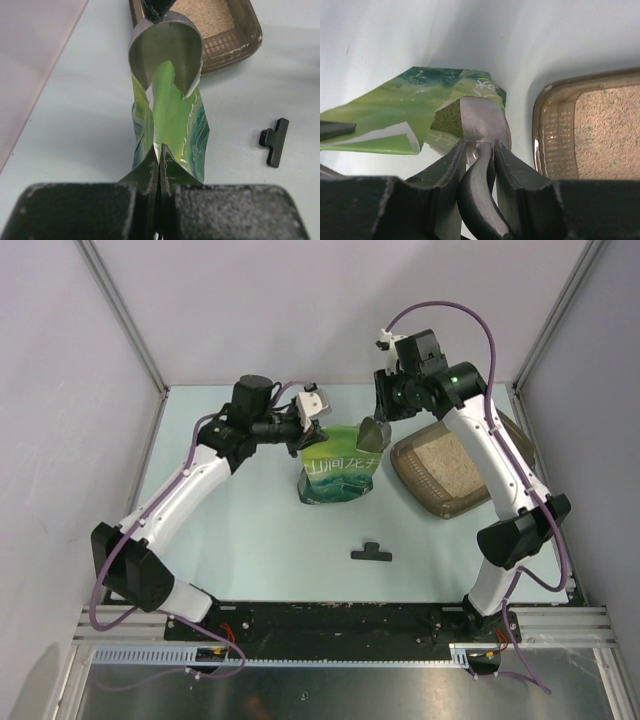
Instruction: Fill the litter box with clean litter
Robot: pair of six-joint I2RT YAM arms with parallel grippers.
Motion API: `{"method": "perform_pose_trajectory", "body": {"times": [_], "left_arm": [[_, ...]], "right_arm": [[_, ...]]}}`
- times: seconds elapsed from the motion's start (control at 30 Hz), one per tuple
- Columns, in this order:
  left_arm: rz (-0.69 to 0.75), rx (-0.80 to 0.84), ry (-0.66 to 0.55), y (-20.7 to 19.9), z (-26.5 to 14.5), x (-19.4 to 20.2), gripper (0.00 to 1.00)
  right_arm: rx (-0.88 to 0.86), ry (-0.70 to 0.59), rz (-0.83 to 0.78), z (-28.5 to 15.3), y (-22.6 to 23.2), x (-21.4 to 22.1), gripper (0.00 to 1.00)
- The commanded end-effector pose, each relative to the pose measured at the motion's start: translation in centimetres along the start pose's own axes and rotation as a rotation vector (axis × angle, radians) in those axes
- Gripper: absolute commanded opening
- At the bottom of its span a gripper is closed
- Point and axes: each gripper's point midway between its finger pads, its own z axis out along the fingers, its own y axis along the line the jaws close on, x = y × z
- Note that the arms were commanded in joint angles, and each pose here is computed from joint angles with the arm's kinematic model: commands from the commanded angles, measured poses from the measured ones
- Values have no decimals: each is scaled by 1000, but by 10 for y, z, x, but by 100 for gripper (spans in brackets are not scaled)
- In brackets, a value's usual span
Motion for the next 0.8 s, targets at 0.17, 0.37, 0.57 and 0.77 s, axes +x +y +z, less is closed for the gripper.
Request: {"method": "perform_pose_trajectory", "body": {"times": [0.17, 0.37, 0.57, 0.77], "left_arm": [[38, -139, -159, 15, -18, -56, 0], [19, -144, -203, 15, -21, -69, 0], [16, -147, -223, 12, -25, -72, 0], [11, -151, -233, 11, -26, -73, 0]], "right_arm": [[225, -2, 127, 17, 1, 10, 0], [329, 5, 132, 31, 3, 18, 0], [301, 58, 114, 51, 17, 31, 0], [327, 121, 137, 68, 11, 55, 0]]}}
